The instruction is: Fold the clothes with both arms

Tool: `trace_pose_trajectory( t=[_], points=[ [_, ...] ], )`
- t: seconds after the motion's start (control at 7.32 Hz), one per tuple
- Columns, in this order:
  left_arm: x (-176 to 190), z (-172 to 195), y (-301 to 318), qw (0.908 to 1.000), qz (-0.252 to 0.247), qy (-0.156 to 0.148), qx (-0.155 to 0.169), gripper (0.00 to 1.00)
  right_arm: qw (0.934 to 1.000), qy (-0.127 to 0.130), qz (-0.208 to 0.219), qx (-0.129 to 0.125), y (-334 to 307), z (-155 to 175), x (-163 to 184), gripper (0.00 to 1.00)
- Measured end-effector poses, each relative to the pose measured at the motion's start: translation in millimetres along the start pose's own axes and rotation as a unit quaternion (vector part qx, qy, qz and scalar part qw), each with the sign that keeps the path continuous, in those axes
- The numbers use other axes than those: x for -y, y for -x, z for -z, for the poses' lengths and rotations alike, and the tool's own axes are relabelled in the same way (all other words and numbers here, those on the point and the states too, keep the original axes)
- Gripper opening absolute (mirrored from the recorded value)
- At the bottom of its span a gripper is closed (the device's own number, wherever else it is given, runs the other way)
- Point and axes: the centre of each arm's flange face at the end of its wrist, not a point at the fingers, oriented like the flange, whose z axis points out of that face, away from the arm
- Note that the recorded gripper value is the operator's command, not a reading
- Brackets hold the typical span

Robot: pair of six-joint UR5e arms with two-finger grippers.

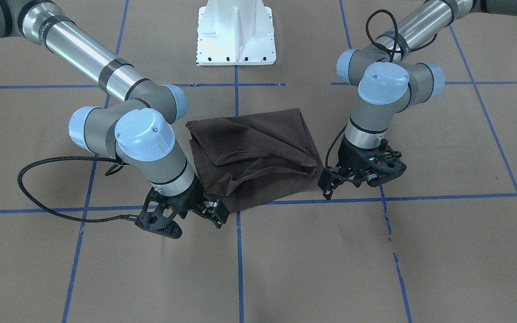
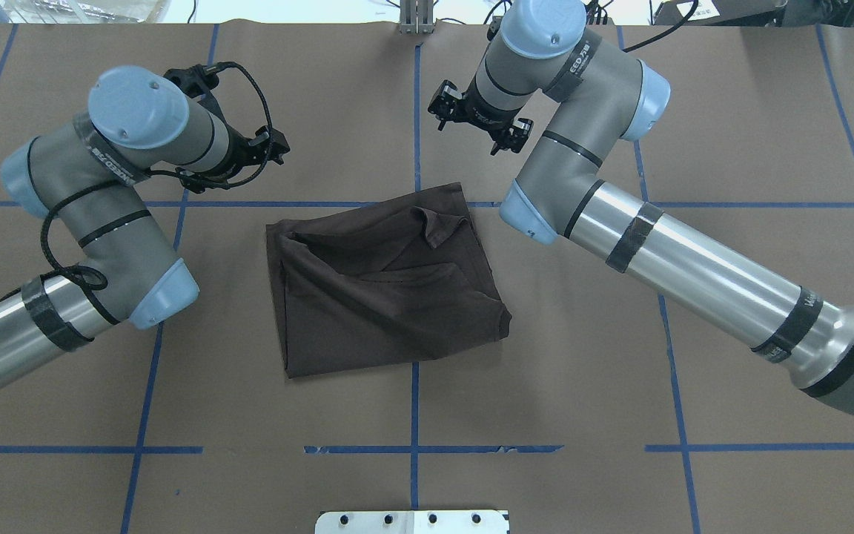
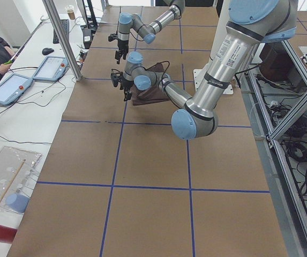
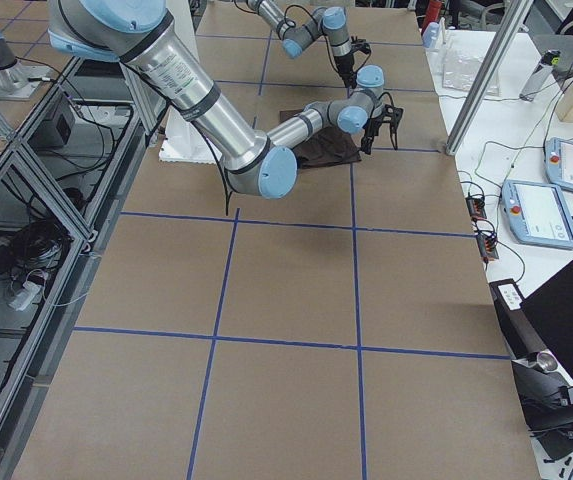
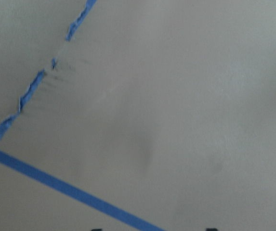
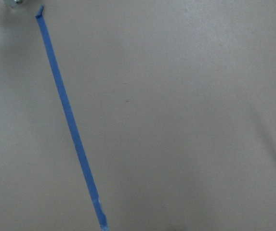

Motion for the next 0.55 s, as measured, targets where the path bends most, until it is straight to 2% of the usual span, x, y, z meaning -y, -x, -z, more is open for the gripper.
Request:
trace_pose_trajectory(
  t=[0.27, 0.55],
  points=[
    [46.2, 27.7, 19.7, 0.9995, -0.032, 0.000, -0.006, 1.00, 0.9996, 0.026, 0.004, 0.004, 4.6, 19.7, -16.2, 1.00],
    [90.2, 52.0, 49.8, 0.9975, -0.070, -0.009, 0.000, 1.00, 0.9985, 0.038, 0.018, -0.035, 13.1, 27.0, -58.8, 1.00]
  ],
)
